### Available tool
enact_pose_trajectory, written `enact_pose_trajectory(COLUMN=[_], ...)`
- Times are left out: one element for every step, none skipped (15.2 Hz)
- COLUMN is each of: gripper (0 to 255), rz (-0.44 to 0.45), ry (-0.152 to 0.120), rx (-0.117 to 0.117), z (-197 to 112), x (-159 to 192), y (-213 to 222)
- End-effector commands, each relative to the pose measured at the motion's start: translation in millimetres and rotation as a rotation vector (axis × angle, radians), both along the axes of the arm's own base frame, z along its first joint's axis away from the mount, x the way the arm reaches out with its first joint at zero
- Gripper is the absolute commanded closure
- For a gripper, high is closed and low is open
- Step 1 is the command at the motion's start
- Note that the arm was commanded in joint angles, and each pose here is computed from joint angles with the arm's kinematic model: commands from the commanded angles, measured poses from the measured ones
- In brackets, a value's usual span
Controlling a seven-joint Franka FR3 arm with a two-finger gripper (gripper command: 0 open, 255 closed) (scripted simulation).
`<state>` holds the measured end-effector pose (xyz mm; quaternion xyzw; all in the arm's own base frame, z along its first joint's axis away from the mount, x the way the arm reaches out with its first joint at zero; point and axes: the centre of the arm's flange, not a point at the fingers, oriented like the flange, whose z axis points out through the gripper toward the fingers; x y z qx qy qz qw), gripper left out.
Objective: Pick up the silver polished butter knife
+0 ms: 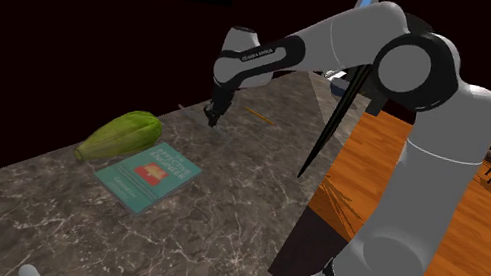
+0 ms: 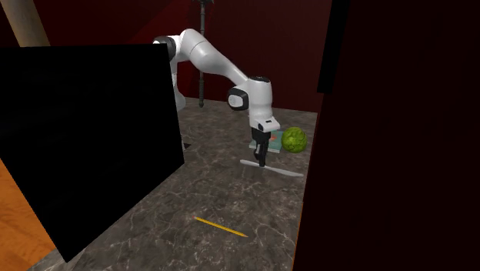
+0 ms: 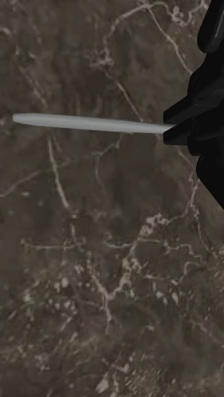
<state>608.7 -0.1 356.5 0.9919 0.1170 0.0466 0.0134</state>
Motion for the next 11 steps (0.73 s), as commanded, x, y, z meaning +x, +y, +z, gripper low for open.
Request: enact_pose_trajectory(gripper=[255, 255, 255, 255, 255, 255, 255, 255, 255, 255, 255], rz=[0.000, 0.000, 0.000, 0.000, 0.000, 0.000, 0.000, 0.000, 0.000, 0.000, 0.000], ry=[0.000, 0.000, 0.000, 0.000, 0.000, 0.000, 0.000, 0.000, 0.000, 0.000, 0.000], rx=[0.000, 0.000, 0.000, 0.000, 0.000, 0.000, 0.000, 0.000, 0.000, 0.000, 0.000], z=[11, 17, 22, 27, 33, 38, 43, 48, 54, 55, 54], x=[0, 0, 0, 0, 0, 0, 0, 0, 0, 0, 0], y=[-1, -1, -1, -1, -1, -1, -1, -1, -1, -1, -1])
